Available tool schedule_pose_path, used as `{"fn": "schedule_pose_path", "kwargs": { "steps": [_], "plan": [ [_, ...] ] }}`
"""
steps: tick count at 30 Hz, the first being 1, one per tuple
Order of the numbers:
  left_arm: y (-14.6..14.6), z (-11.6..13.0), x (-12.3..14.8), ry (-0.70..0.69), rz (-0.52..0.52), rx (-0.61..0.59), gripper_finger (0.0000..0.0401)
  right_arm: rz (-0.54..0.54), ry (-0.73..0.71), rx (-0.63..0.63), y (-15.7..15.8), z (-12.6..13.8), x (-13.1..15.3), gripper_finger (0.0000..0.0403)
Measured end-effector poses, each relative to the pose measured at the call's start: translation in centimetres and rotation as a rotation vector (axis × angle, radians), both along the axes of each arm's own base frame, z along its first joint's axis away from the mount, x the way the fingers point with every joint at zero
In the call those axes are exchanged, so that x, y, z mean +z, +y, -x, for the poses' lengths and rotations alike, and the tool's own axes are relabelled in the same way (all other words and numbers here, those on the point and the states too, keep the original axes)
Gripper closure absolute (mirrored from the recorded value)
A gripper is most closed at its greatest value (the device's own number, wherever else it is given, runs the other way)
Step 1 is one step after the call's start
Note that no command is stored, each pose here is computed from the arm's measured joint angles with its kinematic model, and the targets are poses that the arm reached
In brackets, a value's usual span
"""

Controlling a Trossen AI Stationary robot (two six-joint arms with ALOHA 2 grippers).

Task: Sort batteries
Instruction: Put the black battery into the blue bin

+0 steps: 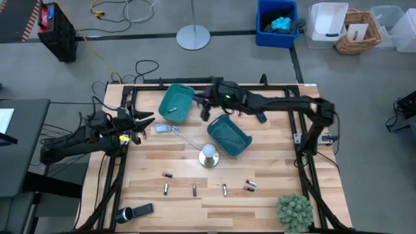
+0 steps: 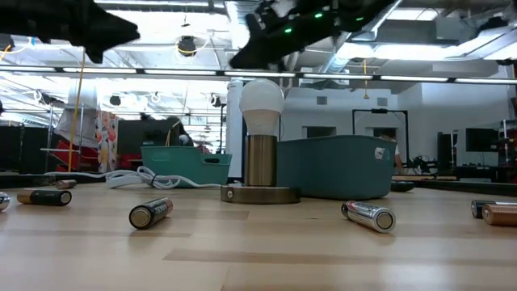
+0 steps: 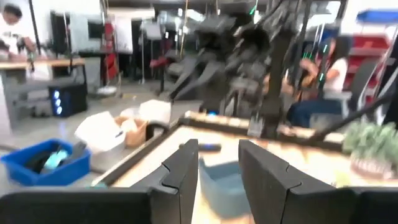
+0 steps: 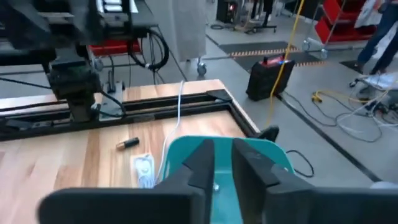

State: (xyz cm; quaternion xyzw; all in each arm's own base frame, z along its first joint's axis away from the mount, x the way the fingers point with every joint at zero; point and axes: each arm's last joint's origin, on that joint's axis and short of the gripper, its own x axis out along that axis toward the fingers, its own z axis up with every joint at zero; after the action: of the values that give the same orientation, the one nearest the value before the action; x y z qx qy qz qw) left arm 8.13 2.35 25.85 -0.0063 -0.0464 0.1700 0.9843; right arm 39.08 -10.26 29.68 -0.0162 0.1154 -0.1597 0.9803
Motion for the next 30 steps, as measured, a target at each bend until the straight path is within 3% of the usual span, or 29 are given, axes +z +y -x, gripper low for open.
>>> {"fn": "schedule_pose_path", "kwargs": {
  "steps": [7, 16, 22, 30],
  "plan": [
    [0.5, -2.5, -1.6, 0.200, 0.023, -0.024, 0.0289, 0.058, -0.144, -0.108, 3.5, 6.7, 0.7, 0.0381],
    [-0.3, -5.4, -4.2, 0.471, 0.008, -0.159, 0.0289, 0.060, -0.202, -0.214, 7.7, 13.8, -0.5, 0.0386],
    [-2.2, -6.8, -5.7, 0.598, -0.017, -0.297, 0.0289, 0.057, -0.229, -0.268, 9.8, 16.6, -1.5, 0.0381],
    [-4.8, -7.5, -7.2, 0.708, -0.040, -0.439, 0.0288, 0.044, -0.220, -0.312, 10.8, 18.1, -2.9, 0.0380]
  ]
}}
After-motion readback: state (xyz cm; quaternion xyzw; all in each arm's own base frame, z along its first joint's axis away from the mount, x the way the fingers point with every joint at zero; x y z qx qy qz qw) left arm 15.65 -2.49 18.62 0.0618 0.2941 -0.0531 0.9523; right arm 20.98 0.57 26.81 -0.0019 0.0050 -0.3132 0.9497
